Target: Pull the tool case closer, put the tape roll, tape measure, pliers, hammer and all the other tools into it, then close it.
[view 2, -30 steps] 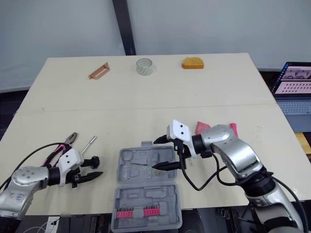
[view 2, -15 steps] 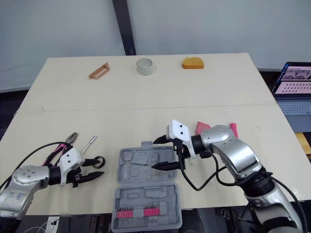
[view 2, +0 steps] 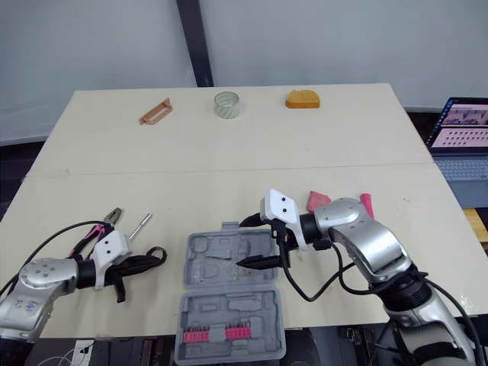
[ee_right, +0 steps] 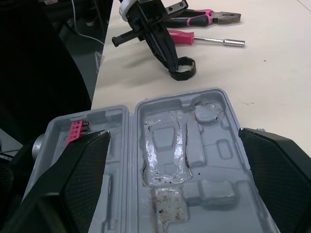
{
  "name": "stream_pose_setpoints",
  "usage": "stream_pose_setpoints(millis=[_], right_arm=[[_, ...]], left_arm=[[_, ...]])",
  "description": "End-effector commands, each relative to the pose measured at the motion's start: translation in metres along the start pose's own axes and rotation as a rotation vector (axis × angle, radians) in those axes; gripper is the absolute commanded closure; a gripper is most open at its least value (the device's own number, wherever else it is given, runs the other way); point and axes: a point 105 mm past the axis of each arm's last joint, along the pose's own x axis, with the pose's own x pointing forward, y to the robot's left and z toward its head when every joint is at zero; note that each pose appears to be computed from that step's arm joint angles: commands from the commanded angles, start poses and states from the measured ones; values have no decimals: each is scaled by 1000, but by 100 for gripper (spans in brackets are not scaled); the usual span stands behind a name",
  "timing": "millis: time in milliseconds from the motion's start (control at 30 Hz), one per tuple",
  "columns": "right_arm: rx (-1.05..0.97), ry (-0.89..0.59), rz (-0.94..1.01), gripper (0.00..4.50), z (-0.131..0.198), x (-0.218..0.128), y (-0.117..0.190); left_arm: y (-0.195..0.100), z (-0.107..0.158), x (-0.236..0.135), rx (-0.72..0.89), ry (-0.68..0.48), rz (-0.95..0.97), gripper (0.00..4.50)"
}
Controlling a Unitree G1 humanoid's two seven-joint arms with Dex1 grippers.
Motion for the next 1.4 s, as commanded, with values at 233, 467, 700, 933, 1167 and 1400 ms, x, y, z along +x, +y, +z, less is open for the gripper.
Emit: stream_pose_setpoints(millis=[233, 467, 700, 933, 1167, 1400], right_arm=[[-28, -25, 4, 0, 9, -3, 3], [-27, -25, 4, 0, 8, -3, 3], [-25, -28, 2, 0, 8, -3, 3], [-23, -30, 0, 0, 9, -2, 3], [-23, -32, -1, 0, 9, -3, 3], [-25, -33, -4, 0, 9, -3, 2]], left_arm=[[3, 3, -1, 11, -8, 10, 423], [1, 5, 0, 15, -15, 2, 334], [-2, 1, 2, 29, 11, -11, 334], [-1, 1, 4, 37, 16, -9, 334], [1, 2, 4, 34, 12, 0, 357], [2, 1, 3, 30, 15, 3, 445]])
